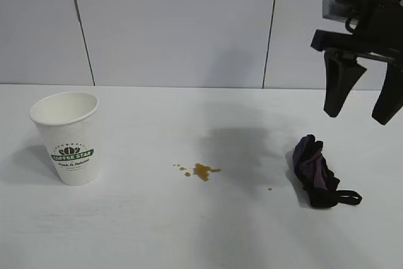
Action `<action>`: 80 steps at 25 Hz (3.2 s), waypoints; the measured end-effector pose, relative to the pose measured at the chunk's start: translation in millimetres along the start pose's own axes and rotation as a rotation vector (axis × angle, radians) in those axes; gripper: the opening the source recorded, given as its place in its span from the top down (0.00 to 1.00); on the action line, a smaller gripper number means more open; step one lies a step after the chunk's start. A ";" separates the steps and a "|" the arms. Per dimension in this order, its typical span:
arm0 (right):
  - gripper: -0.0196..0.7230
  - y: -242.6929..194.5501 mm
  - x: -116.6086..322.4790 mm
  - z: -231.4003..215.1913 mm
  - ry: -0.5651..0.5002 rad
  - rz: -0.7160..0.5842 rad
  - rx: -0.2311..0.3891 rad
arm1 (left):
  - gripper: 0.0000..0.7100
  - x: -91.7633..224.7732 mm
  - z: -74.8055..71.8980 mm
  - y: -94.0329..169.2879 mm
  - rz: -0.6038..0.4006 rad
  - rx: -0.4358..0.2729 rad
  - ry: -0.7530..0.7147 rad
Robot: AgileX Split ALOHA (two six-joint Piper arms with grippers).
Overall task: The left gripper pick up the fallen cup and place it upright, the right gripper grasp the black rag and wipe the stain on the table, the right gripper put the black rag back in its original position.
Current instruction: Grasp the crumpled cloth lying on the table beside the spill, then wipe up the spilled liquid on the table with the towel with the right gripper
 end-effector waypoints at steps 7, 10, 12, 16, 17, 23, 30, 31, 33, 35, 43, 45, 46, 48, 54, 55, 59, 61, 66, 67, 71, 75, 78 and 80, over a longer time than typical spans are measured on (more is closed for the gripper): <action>0.34 -17.1 -16.1 0.0 0.003 -0.052 0.022 | 0.02 0.0 0.0 0.0 0.000 0.000 0.000; 0.34 -25.6 -19.9 10.8 0.046 -0.074 0.036 | 0.02 0.0 0.0 0.0 0.000 0.000 0.000; 0.34 -32.9 -19.4 20.4 0.079 -0.079 0.054 | 0.02 0.0 0.0 0.0 0.000 0.000 0.000; 0.34 -47.5 -18.3 28.7 0.099 -0.075 0.101 | 0.02 0.0 0.0 0.0 0.000 0.000 0.000; 0.34 -51.0 -18.1 28.4 0.094 -0.070 0.110 | 0.02 0.0 0.0 0.0 0.000 0.000 0.000; 0.34 -62.6 -21.7 26.0 0.075 -0.069 0.125 | 0.02 0.0 0.0 0.0 0.000 0.000 0.000; 0.34 -76.4 -26.8 26.1 0.058 -0.073 0.124 | 0.02 0.0 0.0 0.0 0.000 0.000 0.001; 0.34 -79.8 -26.7 25.6 0.058 -0.067 0.126 | 0.02 0.0 0.0 0.0 0.000 0.000 0.001; 0.34 -84.7 -26.6 24.9 0.055 -0.058 0.129 | 0.02 0.0 0.0 0.0 0.000 0.000 0.001; 0.34 -89.5 -26.5 24.2 0.054 -0.050 0.132 | 0.02 0.0 0.0 0.0 0.000 0.000 0.001; 0.84 -93.3 -30.3 26.3 0.043 -0.047 0.127 | 0.02 0.0 0.0 0.0 0.000 0.000 0.001; 0.86 -89.4 -35.3 28.7 0.044 -0.064 0.121 | 0.02 0.0 0.0 0.0 0.000 0.000 0.001; 0.86 -87.2 -38.0 30.2 0.044 -0.073 0.117 | 0.02 0.0 0.0 0.0 0.000 0.000 0.001; 0.86 -82.9 -41.8 33.5 0.042 -0.084 0.108 | 0.02 0.0 0.0 0.0 0.000 0.000 0.001; 0.86 -71.1 -43.5 67.7 0.069 -0.103 0.048 | 0.02 0.0 0.0 0.0 0.000 0.000 0.001; 0.86 -70.4 -41.4 77.8 0.086 -0.108 0.037 | 0.02 0.0 0.0 0.0 0.000 0.000 0.001; 0.86 -70.5 -29.8 116.7 0.152 -0.127 -0.008 | 0.02 0.0 0.0 0.0 0.000 0.000 0.001; 0.86 -71.8 -23.7 132.0 0.163 -0.131 -0.034 | 0.02 0.0 0.0 0.0 0.000 0.000 0.002; 0.86 -72.6 -15.8 158.2 0.148 -0.146 -0.103 | 0.02 0.0 0.0 0.0 0.000 0.000 0.002; 0.86 -72.4 -15.0 161.9 0.141 -0.147 -0.118 | 0.02 0.0 0.0 0.0 0.000 0.000 0.002; 0.86 -74.1 -14.5 172.4 0.099 -0.146 -0.175 | 0.02 0.0 0.0 0.0 0.000 0.000 0.002; 0.86 -87.3 -11.7 182.5 0.086 -0.136 -0.197 | 0.02 0.0 0.0 0.0 0.000 0.000 0.002; 0.86 -98.0 -7.1 191.9 0.094 -0.122 -0.201 | 0.02 0.0 0.0 0.0 0.000 0.000 0.002; 0.86 -103.0 -6.2 200.2 0.098 -0.119 -0.211 | 0.02 0.0 -0.1 0.0 0.000 0.001 0.002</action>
Point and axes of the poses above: a point on each arm's last joint axis where the gripper is mounted, y pointing back along that axis away from the gripper, z along the wrist's bending axis when the last joint is at zero, x = y × z, the point moved 8 cm from there along -y, pointing out along that axis toward the gripper, and after that the axes turned 13 degrees about -y, right-handed, at the moved point
